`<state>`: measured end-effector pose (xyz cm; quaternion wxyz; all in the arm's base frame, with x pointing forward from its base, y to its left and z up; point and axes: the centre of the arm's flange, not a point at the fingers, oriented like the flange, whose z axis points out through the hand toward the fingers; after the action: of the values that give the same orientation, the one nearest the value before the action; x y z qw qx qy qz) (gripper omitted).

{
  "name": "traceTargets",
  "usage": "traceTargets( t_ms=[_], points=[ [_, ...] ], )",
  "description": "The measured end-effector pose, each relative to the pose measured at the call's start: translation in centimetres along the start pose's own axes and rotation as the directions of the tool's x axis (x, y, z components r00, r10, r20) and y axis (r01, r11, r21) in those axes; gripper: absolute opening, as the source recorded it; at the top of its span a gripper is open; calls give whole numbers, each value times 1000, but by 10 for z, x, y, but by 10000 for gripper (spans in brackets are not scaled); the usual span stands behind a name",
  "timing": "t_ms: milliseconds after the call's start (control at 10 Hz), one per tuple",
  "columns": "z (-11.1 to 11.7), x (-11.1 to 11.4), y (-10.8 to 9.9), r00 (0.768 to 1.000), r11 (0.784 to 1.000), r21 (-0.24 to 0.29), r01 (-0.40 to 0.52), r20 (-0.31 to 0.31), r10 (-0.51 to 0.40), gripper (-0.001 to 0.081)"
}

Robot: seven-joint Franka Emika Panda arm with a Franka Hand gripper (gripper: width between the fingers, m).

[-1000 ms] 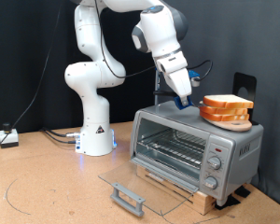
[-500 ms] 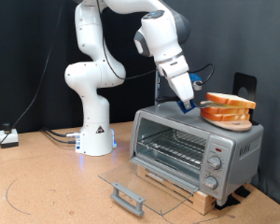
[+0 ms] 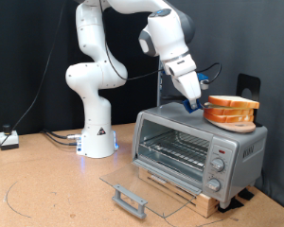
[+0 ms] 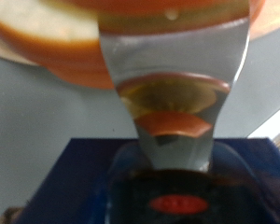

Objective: Make a piece of toast with the oven

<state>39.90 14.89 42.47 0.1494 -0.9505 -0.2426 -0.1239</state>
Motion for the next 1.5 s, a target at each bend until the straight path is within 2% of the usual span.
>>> traceTargets(
  t_ms=[500,800,1000,1300,1500],
  points=[
    [-7,20,-33,1000,999,-39,12,-5,-13,412],
    [-8,22,-37,1000,999,-37,9,-7,-9,412],
    [-10,21,-30,1000,1000,-19,-7,-23,7,412],
    [-16,12,-3,994,999,40,-13,-110,17,412],
    [-19,1,15,988,997,74,-25,-147,35,412]
  ],
)
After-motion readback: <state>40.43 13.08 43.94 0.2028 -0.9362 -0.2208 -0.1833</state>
